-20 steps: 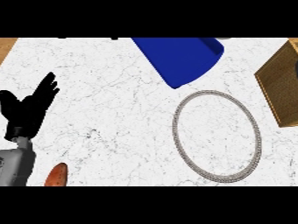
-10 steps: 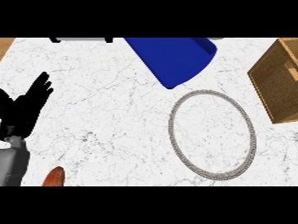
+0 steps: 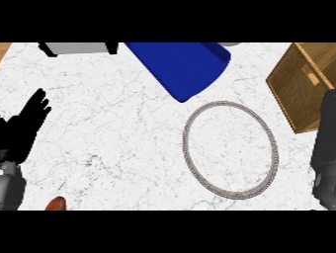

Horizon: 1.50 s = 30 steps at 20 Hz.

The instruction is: Pick the bell pepper from the placemat and place it in the basket

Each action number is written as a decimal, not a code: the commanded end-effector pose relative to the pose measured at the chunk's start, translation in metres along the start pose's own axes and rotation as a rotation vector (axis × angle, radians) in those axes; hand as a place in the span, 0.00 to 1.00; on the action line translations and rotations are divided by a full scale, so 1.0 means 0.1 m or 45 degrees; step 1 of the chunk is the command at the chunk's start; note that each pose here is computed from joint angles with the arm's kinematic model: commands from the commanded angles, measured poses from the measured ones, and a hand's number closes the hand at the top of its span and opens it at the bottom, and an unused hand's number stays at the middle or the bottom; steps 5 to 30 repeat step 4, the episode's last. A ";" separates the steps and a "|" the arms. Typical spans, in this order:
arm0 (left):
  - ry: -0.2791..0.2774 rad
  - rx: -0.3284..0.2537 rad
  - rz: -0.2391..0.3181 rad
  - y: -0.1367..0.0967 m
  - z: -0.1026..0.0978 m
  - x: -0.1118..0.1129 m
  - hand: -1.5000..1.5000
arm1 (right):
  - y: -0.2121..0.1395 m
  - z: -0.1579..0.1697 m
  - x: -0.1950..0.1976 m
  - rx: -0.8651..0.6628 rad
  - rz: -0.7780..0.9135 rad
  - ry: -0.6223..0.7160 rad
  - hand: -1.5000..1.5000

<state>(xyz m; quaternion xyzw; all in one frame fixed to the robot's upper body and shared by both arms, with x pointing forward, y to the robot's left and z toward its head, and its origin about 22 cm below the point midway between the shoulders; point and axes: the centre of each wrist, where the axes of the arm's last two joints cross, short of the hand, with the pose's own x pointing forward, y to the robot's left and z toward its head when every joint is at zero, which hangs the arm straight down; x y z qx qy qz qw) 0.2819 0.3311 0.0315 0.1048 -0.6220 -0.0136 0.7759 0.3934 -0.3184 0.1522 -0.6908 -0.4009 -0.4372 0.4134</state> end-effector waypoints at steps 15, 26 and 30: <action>0.004 0.022 0.001 0.03 0.01 -0.01 0.50 | -0.50 0.08 -0.30 0.136 0.037 0.083 0.00; 0.004 0.022 0.001 0.03 0.01 -0.01 0.50 | -0.50 0.08 -0.30 0.136 0.037 0.083 0.00; 0.004 0.022 0.001 0.03 0.01 -0.01 0.50 | -0.50 0.08 -0.30 0.136 0.037 0.083 0.00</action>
